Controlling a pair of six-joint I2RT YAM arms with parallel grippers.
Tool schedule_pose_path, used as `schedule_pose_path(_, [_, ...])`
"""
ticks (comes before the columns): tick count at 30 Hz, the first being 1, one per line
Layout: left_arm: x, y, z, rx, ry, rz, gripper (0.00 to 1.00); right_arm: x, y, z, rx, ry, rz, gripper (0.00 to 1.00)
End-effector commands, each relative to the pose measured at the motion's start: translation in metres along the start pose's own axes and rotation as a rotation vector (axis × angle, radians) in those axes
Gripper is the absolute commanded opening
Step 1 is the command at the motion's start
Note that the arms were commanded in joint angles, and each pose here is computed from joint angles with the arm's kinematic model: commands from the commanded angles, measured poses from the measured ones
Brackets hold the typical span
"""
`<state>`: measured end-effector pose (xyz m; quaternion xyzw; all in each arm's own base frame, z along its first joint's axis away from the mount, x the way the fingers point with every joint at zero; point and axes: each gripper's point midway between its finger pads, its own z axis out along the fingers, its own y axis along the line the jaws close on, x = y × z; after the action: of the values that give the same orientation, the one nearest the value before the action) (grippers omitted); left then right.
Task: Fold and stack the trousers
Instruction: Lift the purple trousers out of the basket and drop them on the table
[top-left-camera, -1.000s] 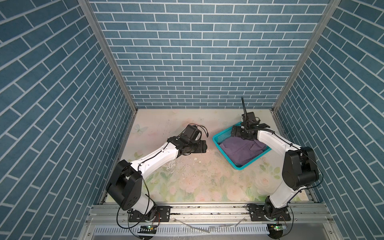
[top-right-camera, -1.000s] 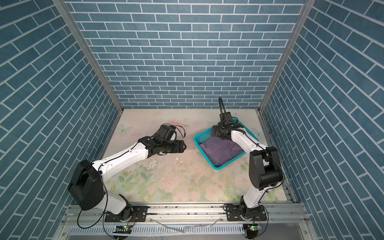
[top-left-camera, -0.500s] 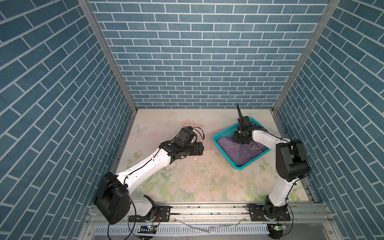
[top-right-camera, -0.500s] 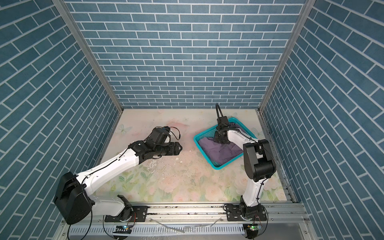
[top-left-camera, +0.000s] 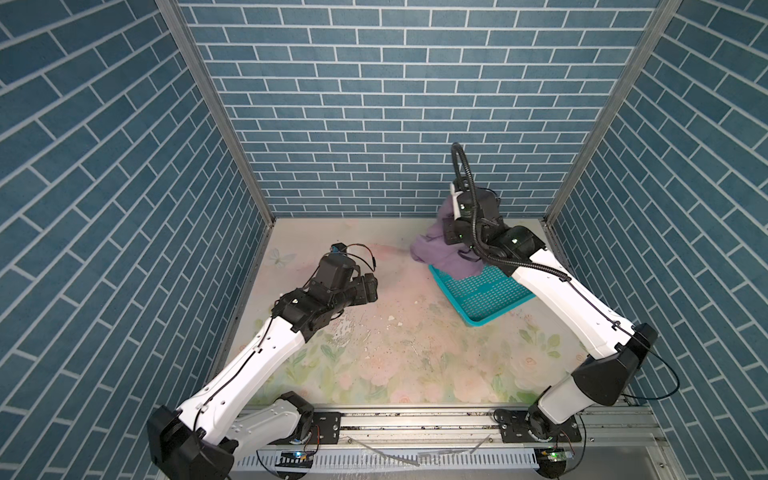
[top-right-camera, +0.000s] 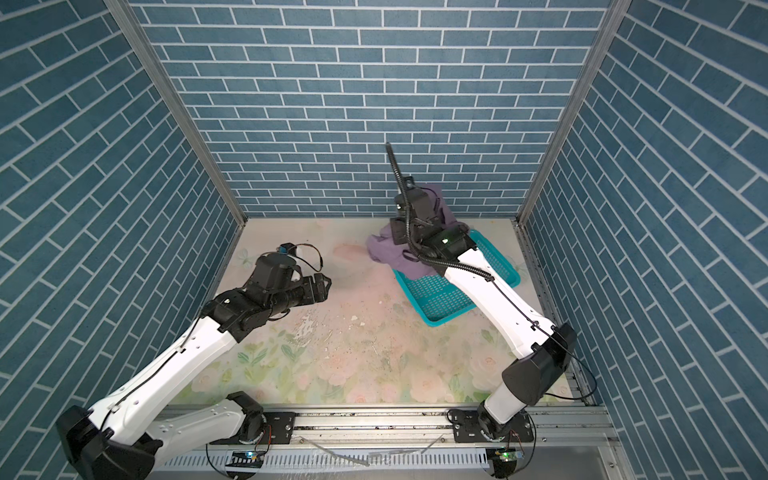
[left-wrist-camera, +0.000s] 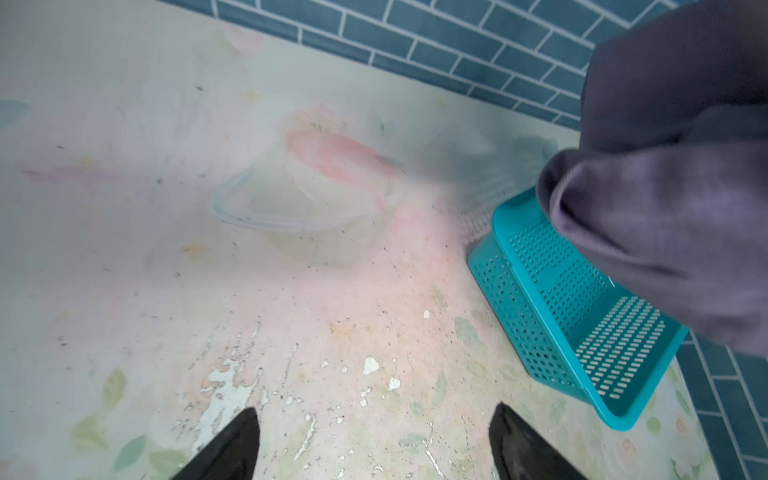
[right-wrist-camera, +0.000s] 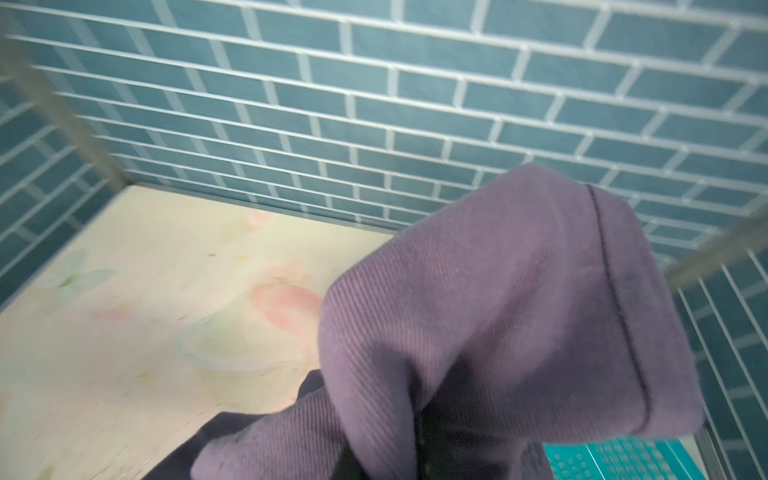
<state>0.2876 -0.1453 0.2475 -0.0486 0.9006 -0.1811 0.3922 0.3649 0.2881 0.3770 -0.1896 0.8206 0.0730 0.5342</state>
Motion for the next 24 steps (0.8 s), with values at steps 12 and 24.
schedule_pose_path(12, [-0.003, 0.062, -0.050, -0.208, -0.123, -0.069, 0.96, 0.098, 0.136, 0.055, -0.291, 0.211, -0.158, 0.00])
schedule_pose_path(24, [0.029, 0.029, 0.019, -0.073, 0.092, -0.041, 0.99, 0.143, 0.043, 0.058, -0.166, 0.382, 0.057, 0.71])
